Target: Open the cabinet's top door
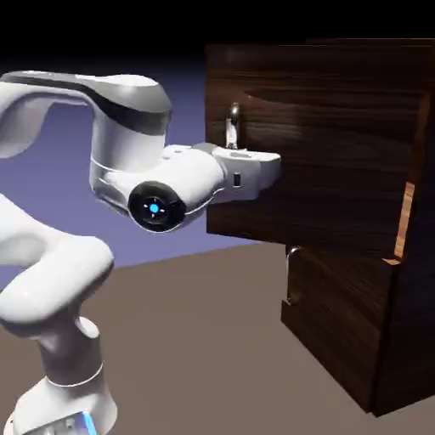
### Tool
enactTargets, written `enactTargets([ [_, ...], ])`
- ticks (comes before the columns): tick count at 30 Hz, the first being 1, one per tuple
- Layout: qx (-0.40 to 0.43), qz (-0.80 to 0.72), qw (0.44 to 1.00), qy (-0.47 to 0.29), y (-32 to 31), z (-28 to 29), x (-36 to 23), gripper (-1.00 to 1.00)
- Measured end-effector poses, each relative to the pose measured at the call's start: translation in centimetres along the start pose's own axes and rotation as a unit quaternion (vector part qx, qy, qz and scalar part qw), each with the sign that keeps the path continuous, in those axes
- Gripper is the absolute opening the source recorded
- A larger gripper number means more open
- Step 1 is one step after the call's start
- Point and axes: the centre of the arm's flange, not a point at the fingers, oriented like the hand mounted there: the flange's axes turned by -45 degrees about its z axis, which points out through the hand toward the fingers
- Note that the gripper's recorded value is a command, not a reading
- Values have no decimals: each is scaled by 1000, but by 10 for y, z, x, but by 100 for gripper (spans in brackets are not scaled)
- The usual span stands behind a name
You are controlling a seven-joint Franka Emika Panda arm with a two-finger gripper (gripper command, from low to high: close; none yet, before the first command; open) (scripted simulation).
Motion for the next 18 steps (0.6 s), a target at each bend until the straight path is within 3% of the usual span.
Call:
enactTargets([
  [18,223,0,975,0,93,-115,0,-100],
])
